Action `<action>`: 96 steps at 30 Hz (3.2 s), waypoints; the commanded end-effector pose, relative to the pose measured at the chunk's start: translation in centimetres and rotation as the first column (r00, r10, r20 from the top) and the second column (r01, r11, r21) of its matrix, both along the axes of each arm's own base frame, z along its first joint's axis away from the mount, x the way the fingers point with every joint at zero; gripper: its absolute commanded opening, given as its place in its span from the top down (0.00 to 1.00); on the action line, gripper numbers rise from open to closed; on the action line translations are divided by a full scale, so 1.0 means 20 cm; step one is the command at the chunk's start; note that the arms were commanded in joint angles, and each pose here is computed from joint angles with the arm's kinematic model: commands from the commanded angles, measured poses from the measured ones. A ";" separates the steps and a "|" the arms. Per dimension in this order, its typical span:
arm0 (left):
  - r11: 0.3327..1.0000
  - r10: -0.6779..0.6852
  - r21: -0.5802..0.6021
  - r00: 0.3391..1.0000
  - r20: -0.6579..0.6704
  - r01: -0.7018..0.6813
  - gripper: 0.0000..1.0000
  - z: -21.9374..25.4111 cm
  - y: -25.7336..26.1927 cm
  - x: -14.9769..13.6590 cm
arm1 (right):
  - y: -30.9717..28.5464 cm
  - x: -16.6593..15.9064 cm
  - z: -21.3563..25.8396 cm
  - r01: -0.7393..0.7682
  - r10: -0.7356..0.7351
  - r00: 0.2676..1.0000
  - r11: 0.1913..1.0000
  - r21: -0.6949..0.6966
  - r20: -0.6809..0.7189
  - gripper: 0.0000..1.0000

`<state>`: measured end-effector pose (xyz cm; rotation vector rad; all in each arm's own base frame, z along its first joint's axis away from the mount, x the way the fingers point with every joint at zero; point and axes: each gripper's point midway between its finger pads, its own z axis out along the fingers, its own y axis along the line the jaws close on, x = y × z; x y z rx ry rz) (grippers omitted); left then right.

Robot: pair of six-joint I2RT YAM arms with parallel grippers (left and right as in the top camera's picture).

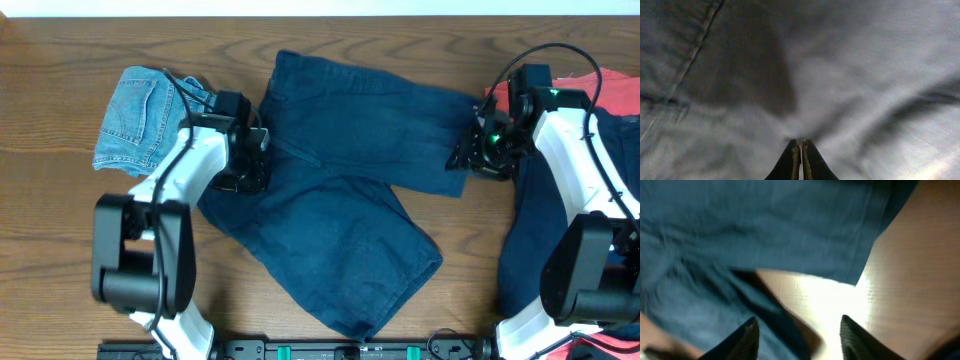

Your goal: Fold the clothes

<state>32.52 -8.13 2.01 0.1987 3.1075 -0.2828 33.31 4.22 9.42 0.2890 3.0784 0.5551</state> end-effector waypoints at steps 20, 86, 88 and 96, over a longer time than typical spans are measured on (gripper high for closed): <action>0.990 0.110 0.092 0.994 -0.011 -0.109 0.64 -0.12 0.15 0.05 | 0.26 -0.66 -0.41 -0.259 0.205 0.917 0.958 -0.119 -0.343 0.99; 0.810 0.567 0.210 0.822 -0.046 -0.547 0.74 0.14 0.62 -0.27 | -0.05 -0.41 -0.40 -0.161 0.087 0.980 0.878 -0.451 -0.179 0.99; 0.823 0.555 0.182 0.830 -0.057 -0.538 0.74 0.15 0.59 -0.26 | -0.19 -0.33 -0.36 -0.045 -0.023 0.993 0.824 -0.565 -0.112 0.99; 0.886 0.460 -0.011 0.882 -0.099 -0.464 0.74 0.16 0.44 -0.21 | -0.35 0.09 -0.17 0.170 -0.103 0.982 0.854 -0.492 0.160 0.71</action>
